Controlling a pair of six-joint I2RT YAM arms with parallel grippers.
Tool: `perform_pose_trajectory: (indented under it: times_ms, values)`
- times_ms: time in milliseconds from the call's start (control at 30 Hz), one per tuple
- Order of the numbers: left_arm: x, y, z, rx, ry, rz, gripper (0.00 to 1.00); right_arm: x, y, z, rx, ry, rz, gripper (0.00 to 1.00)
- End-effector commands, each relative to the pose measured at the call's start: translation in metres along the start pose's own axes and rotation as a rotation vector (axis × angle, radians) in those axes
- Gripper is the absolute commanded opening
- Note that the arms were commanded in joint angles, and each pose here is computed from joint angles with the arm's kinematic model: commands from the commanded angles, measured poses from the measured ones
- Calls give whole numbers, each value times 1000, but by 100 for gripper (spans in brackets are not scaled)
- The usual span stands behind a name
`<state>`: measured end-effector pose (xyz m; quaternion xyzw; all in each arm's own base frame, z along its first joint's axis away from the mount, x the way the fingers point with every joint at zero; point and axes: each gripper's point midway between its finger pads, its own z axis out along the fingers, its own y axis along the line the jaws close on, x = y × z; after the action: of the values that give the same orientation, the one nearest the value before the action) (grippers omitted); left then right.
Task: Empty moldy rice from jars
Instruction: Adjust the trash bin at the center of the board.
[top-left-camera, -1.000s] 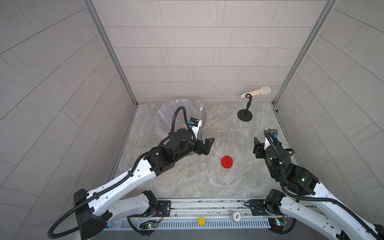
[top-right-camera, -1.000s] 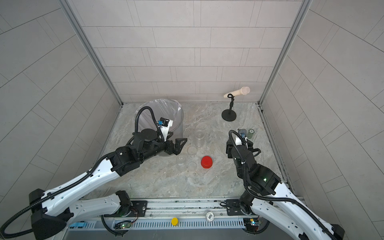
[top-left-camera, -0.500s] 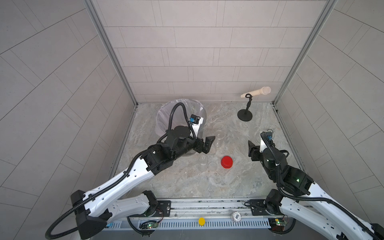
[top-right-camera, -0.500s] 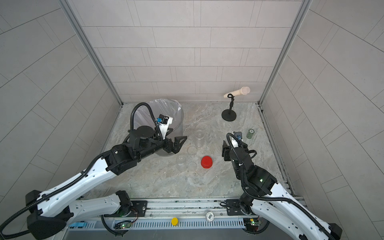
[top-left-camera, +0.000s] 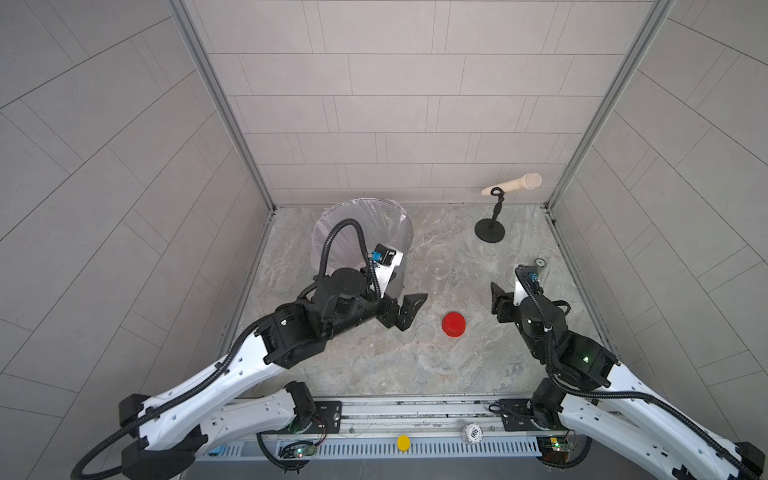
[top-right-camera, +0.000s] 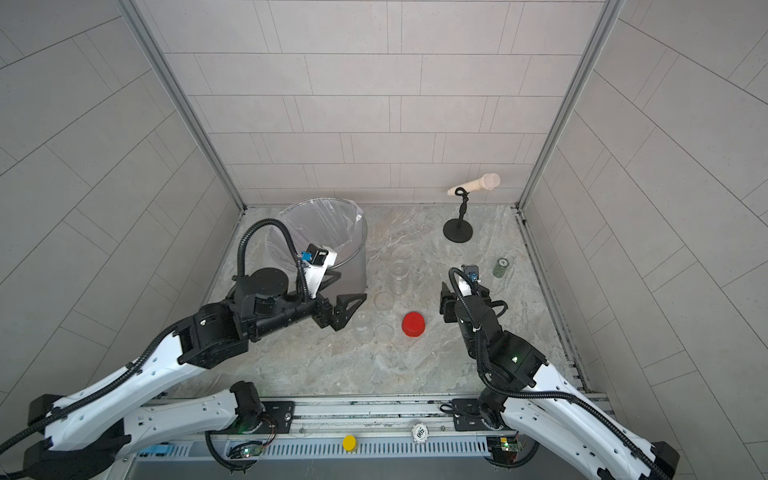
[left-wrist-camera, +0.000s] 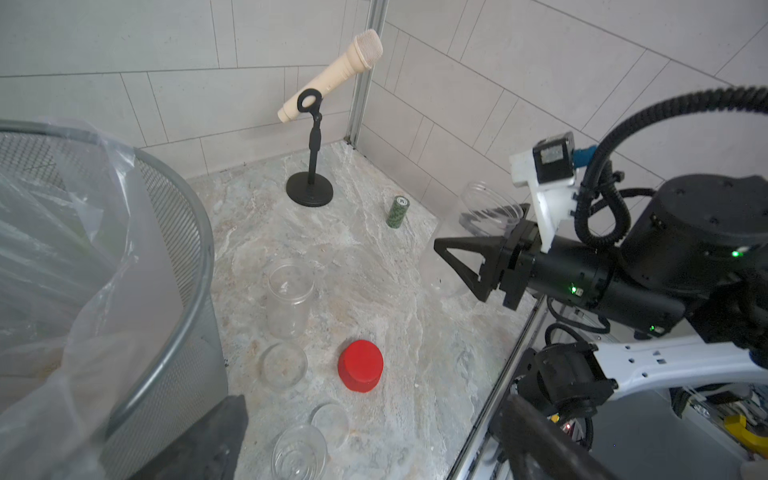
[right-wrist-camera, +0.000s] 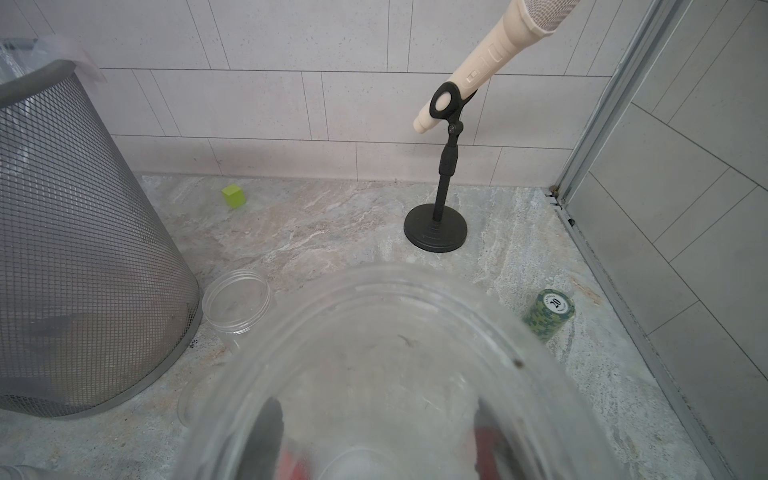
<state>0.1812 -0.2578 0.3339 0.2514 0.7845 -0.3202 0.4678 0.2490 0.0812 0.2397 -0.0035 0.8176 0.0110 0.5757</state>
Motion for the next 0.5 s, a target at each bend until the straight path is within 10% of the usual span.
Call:
perform_pose_trajectory:
  times_ms: [0, 467]
  values:
    - [27, 22, -11, -99, 37, -57, 99, -3, 2, 4, 9, -15, 25, 43]
    - [106, 100, 0, -446, 87, -46, 89, 4, 8, 19, 38, 14, 31, 43]
